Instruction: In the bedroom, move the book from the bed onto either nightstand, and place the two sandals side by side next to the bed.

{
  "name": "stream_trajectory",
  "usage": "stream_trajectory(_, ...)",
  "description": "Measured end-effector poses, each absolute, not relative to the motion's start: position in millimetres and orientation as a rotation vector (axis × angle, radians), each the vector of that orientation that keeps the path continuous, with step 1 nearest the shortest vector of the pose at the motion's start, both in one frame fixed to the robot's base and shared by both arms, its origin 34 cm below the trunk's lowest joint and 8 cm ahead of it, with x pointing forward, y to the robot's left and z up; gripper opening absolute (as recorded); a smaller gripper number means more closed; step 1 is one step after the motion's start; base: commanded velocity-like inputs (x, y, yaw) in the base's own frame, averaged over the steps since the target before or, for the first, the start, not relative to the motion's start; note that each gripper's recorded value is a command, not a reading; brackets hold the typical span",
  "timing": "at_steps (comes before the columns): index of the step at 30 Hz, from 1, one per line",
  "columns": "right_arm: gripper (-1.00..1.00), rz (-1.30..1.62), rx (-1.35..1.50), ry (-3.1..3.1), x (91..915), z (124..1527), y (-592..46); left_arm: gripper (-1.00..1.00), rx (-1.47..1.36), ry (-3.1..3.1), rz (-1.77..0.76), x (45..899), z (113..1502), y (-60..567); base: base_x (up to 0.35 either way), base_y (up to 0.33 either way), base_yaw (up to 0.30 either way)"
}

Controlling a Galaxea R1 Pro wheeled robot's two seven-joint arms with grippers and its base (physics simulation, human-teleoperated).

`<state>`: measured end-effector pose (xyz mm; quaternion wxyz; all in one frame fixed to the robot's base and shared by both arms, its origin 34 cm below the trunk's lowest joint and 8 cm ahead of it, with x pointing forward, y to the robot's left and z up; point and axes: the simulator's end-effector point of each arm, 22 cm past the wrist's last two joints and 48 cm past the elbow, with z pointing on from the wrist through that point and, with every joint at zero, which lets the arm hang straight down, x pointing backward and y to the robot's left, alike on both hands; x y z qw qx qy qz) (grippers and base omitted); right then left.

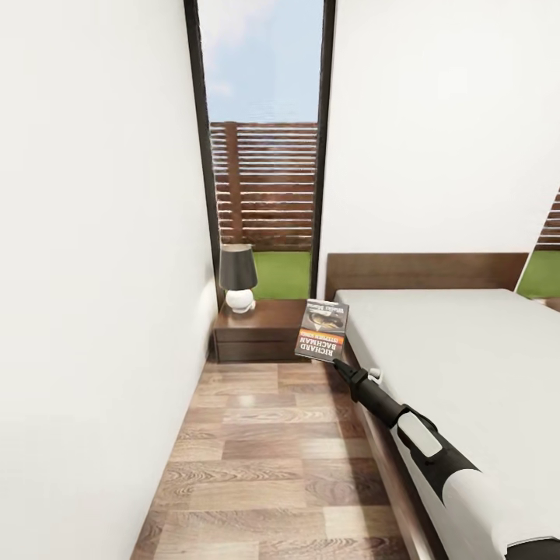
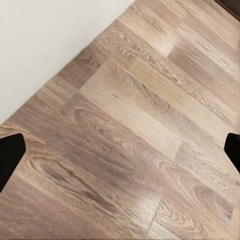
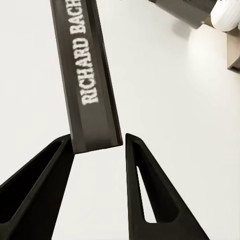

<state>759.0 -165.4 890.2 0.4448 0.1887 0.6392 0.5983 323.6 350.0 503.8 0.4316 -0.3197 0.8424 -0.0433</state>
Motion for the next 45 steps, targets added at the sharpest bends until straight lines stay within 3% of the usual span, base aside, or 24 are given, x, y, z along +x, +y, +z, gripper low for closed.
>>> stream_trajectory(45,-1.00,1.485,0.465,1.582,758.6,890.9,-166.9,1.00,-0.778,2.110,-0.116,324.1,503.6,347.8,0.145,0.000,0.000)
